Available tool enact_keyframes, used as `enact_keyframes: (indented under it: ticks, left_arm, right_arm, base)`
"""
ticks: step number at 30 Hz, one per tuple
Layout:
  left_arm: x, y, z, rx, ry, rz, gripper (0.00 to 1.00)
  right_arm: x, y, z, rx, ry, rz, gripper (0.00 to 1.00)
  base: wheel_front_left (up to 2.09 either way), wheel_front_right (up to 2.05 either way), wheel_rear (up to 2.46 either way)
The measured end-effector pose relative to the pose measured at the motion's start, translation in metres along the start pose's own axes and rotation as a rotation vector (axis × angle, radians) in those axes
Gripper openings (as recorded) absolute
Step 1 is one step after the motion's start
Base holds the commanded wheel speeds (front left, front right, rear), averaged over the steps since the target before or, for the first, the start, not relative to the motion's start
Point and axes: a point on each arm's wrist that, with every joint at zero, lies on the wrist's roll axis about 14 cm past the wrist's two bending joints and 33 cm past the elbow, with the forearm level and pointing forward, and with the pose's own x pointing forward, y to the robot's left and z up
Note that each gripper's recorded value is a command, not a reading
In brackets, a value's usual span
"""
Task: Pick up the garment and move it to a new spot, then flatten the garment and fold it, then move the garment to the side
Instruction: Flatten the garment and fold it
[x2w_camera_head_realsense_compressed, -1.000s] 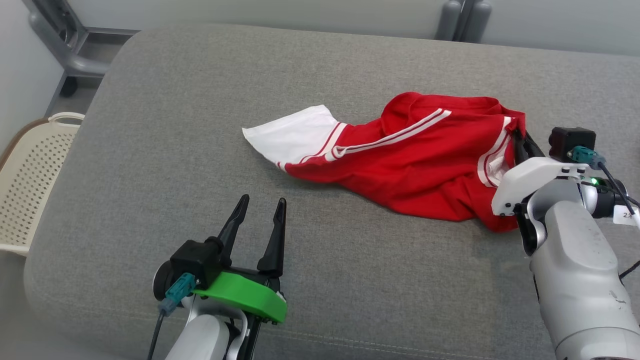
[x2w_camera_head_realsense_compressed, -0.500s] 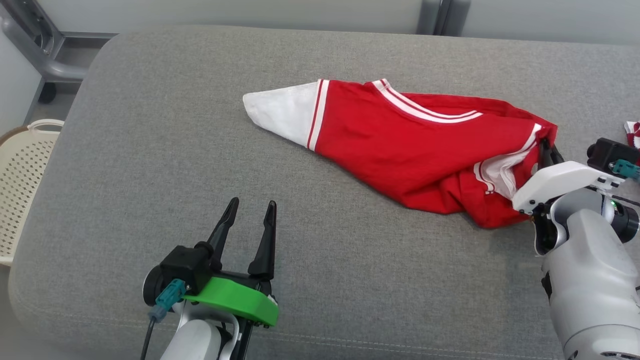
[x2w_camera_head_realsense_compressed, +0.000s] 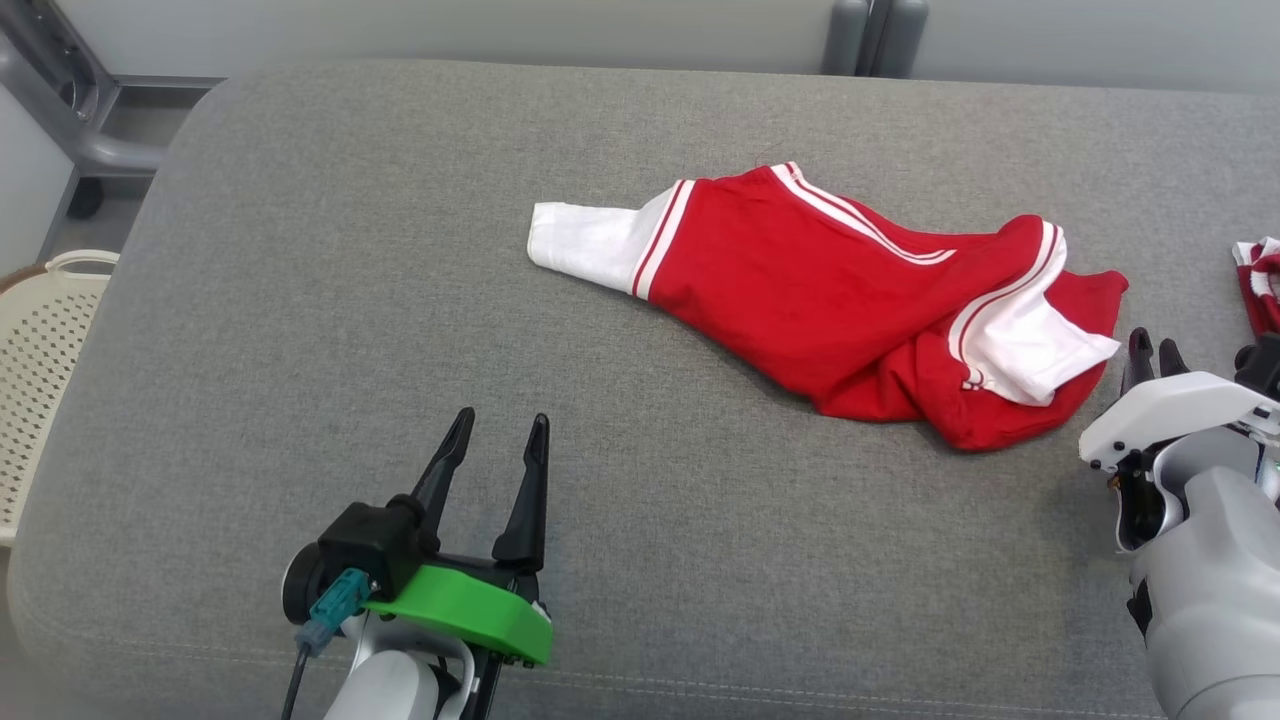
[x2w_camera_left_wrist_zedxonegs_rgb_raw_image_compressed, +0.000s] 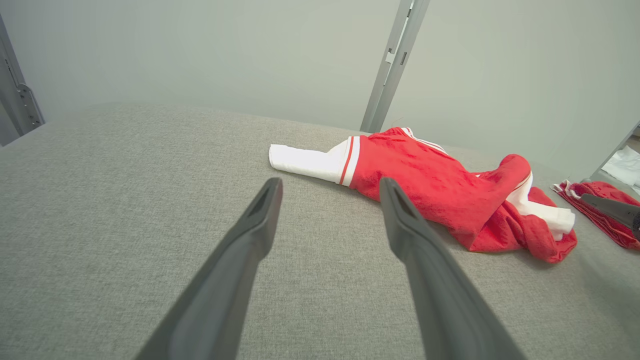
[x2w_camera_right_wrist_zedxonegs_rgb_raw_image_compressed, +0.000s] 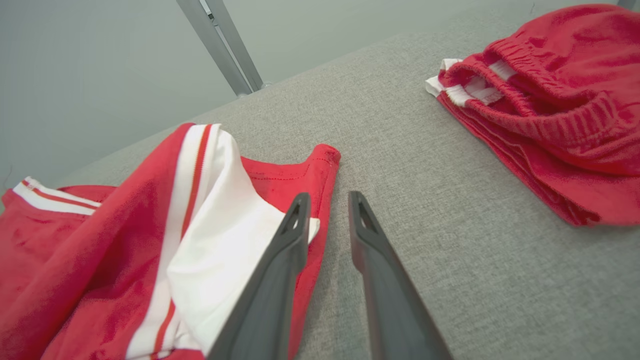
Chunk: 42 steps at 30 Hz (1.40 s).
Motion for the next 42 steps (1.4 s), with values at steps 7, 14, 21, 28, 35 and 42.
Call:
enact_keyframes:
  ticks: [7,14,21,28,35,42]
  left_arm:
    - [0.003,-0.007,-0.003,0.006,0.009,-0.025,1.00]
    - [0.004,-0.012,-0.004,0.009,0.013,-0.043,1.00]
    - [0.001,-0.006,-0.004,0.012,0.019,-0.024,1.00]
    - [-0.003,0.010,-0.003,0.024,0.021,0.024,1.00]
    - [-0.007,0.027,-0.006,0.037,0.035,0.076,1.00]
    - [-0.008,0.037,-0.009,0.046,0.045,0.107,1.00]
  right_arm:
    - [-0.010,-0.026,-0.007,-0.013,0.024,-0.047,1.00]
    - [-0.007,-0.002,0.006,-0.059,-0.014,0.026,1.00]
    - [0.012,0.040,0.017,-0.120,-0.006,0.136,1.00]
    - [0.034,0.052,0.007,-0.147,0.079,0.159,1.00]
    - [0.049,0.078,-0.022,-0.062,0.183,0.185,0.48]
    - [0.051,0.105,-0.031,-0.037,0.193,0.243,0.00]
  base:
    - [0.00,0.00,0.00]
    - [0.00,0.00,0.00]
    - [0.00,0.00,0.00]
    - [0.00,0.00,0.00]
    - [0.00,0.00,0.00]
    - [0.00,0.00,0.00]
